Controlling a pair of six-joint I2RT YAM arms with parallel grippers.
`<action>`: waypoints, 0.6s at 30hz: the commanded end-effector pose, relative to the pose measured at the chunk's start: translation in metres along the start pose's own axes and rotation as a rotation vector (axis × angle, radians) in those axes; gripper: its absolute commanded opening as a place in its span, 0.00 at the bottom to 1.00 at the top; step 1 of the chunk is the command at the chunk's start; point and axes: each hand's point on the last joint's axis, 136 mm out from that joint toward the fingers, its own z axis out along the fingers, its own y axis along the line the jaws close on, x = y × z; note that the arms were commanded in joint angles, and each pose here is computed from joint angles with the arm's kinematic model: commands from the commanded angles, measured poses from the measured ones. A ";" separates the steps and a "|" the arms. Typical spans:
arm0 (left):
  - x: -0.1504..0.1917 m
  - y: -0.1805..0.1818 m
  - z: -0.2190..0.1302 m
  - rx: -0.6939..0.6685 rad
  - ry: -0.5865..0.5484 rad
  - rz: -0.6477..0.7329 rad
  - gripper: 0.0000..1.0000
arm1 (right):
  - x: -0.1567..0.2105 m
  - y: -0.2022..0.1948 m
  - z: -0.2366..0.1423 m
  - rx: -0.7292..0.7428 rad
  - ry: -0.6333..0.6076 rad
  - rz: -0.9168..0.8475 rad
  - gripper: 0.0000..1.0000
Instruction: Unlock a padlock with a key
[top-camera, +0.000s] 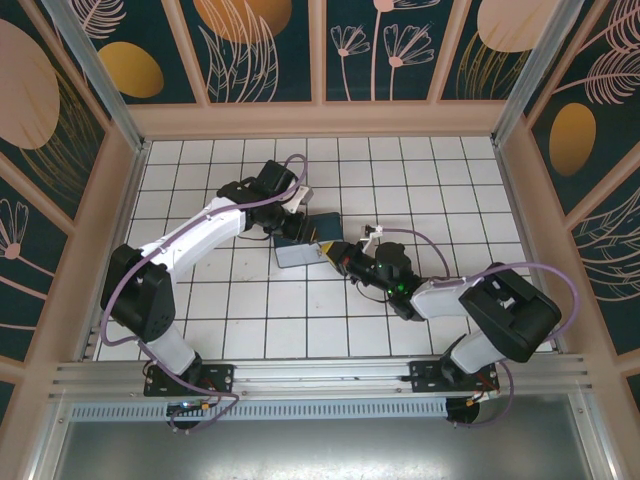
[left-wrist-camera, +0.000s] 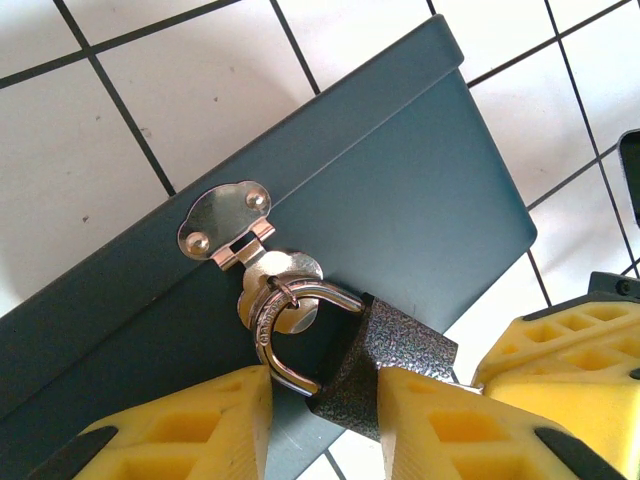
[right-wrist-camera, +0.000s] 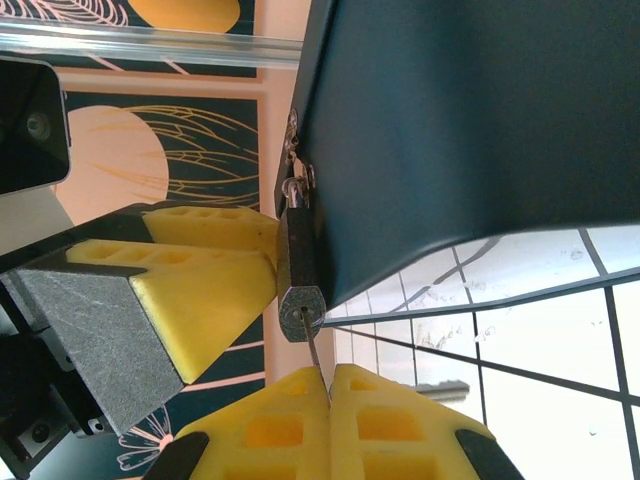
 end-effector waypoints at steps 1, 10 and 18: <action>0.029 0.014 0.014 -0.047 0.098 -0.017 0.34 | -0.005 0.019 0.001 -0.093 -0.038 0.031 0.00; 0.030 0.013 0.013 -0.041 0.097 -0.037 0.33 | -0.003 0.004 -0.003 -0.112 -0.106 0.149 0.00; 0.030 0.013 0.014 -0.042 0.101 -0.050 0.33 | -0.005 0.001 -0.007 -0.110 -0.179 0.185 0.00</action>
